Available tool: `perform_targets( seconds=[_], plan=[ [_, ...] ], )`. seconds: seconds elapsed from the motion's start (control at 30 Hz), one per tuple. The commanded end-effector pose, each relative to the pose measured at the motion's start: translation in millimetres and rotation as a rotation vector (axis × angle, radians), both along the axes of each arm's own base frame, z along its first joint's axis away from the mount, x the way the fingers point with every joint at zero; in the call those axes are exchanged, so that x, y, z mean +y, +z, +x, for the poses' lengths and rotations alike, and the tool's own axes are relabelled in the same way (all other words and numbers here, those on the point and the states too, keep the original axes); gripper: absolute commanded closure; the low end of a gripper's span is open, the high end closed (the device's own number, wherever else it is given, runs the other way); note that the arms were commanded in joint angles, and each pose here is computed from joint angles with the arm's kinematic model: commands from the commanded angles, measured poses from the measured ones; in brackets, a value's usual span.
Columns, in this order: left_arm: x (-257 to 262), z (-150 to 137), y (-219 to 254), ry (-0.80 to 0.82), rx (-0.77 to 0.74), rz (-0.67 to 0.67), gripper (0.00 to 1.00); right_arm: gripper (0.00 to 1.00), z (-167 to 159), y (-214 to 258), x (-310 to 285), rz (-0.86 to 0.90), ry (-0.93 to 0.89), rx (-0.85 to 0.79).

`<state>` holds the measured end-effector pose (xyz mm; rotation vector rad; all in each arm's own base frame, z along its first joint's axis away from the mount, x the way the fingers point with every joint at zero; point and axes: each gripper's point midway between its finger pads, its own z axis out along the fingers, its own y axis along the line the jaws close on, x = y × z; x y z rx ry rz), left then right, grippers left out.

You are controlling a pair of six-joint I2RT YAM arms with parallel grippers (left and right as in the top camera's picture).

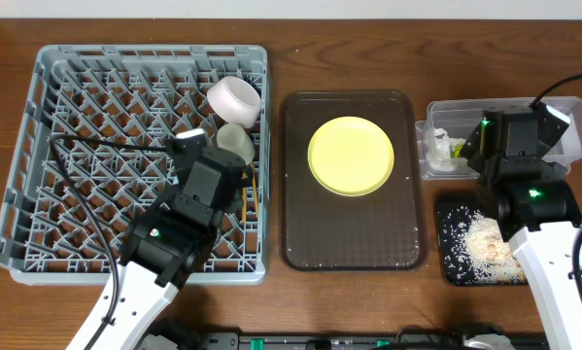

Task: Sort waste into correct bins and load items into the dishwasher rack
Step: 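Release the blue bowl and raise the left gripper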

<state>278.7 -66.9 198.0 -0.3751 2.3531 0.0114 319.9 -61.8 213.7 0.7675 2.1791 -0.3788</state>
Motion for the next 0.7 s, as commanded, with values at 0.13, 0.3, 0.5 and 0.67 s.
perform_targets(
  seconds=[0.13,0.3,0.5,0.67],
  plan=[
    [14.2,8.9,-29.0,0.049,0.082,0.148,0.94,0.01,-0.5,7.0,-3.0,-0.002,-0.02,-0.023],
    [14.1,15.8,-60.0,0.055,0.179,0.2,0.94,0.01,-0.5,7.0,-3.0,-0.002,-0.02,-0.023],
    [-11.1,7.4,-88.2,-0.025,0.319,0.03,0.94,0.01,-0.5,7.0,-3.0,-0.002,-0.02,-0.023],
    [-32.5,0.5,-92.8,-0.103,0.376,-0.103,0.94,0.01,-0.5,7.0,-3.0,-0.002,-0.02,-0.023]
  ],
)
